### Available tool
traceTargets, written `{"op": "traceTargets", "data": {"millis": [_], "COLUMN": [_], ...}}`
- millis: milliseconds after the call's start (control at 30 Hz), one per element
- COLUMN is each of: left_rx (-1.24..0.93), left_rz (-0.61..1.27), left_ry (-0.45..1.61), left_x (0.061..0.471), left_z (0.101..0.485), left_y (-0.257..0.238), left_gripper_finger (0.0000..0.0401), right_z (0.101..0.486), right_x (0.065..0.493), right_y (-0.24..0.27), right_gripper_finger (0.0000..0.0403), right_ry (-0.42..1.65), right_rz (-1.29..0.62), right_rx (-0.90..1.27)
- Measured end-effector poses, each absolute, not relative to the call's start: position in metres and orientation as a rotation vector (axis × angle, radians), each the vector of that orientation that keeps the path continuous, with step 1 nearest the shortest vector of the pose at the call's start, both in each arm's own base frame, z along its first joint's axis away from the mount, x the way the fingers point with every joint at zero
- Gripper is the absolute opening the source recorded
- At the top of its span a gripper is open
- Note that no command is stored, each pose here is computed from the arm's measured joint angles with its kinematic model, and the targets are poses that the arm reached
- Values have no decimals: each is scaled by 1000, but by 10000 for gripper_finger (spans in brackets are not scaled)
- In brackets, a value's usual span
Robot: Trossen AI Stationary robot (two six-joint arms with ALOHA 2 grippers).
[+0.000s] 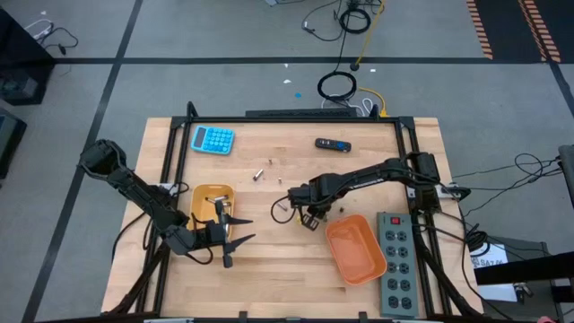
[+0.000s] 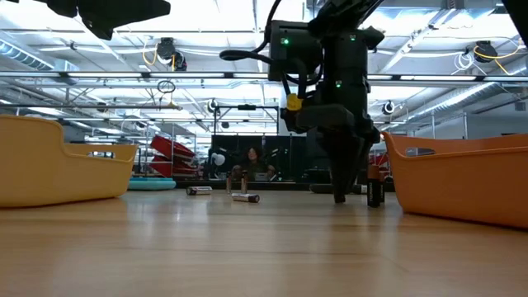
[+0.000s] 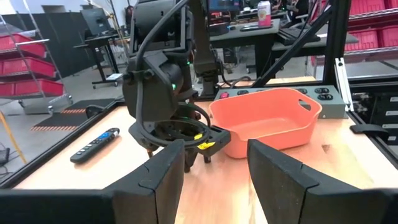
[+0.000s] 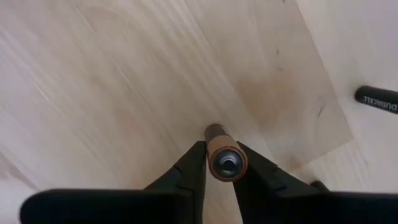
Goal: Sort batteries
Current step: Put the black battery into the orange bin
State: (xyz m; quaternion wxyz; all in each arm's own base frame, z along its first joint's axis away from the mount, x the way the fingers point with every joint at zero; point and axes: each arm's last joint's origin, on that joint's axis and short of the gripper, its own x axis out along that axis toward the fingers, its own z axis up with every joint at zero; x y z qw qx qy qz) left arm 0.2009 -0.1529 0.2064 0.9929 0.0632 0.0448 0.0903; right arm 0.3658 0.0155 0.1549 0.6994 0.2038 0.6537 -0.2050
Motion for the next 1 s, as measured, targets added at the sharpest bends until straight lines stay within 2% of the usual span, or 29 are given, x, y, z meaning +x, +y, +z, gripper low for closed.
{"op": "traceTargets", "data": {"millis": [200,267,367,600,700,1000], "left_rx": [127,128,131,139,141,145], "left_rz": [183,185,184,184,184,184], "left_ry": [90,90,94,101,102,107], "left_x": [201,201,201,201,201,201], "left_z": [206,206,206,205,205,204], "left_y": [-153,-152,-152,-152,-152,-152], "left_gripper_finger": [184,184,184,184,184,184], "right_z": [155,155,156,161,170,168], "right_x": [368,371,375,372,378,378], "right_y": [8,5,2,1,8,7], "right_gripper_finger": [79,64,15,8,33,153], "right_ry": [1436,1407,1370,1405,1371,1392], "right_rz": [-448,-431,-406,-418,-386,-415], "right_rx": [455,450,436,431,412,341]}}
